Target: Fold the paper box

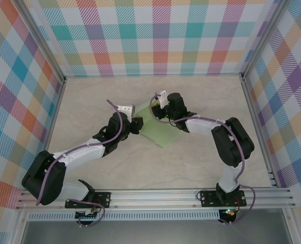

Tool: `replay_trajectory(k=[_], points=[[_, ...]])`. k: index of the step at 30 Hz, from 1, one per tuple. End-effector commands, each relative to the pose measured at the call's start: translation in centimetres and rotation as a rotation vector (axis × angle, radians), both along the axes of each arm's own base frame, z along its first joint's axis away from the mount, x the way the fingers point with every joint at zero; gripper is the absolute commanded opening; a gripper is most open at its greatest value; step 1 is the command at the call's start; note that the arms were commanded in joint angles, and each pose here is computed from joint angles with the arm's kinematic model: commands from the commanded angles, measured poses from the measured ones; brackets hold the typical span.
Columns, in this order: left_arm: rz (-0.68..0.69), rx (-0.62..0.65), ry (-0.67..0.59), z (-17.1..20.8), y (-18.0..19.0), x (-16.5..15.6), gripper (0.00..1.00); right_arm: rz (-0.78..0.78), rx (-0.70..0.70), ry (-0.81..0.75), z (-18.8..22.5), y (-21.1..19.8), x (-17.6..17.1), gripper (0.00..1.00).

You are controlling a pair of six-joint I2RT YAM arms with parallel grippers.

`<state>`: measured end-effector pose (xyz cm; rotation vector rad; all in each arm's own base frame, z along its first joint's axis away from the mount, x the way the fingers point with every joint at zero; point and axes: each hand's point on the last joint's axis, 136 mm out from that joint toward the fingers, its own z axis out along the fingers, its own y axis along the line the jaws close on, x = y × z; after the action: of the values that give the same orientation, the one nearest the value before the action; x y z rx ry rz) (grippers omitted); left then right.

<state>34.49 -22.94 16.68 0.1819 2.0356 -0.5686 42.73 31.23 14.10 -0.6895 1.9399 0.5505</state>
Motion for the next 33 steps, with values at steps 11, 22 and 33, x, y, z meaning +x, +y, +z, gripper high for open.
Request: replay_trajectory(k=[11, 22, 33], points=[[-0.081, -0.001, -0.046, 2.6, -1.7, -0.9, 0.31, 0.399, -0.035, -0.01, 1.7, 1.6, -5.0, 0.41], [-0.065, 0.052, -0.038, 2.6, -0.6, 0.1, 0.31, 0.697, 0.138, 0.101, 6.3, -1.9, -12.1, 0.57], [-0.221, 0.008, -0.127, 5.8, -0.5, -0.5, 0.31, 0.672, 0.072, 0.042, 7.9, -6.9, -13.5, 0.67]])
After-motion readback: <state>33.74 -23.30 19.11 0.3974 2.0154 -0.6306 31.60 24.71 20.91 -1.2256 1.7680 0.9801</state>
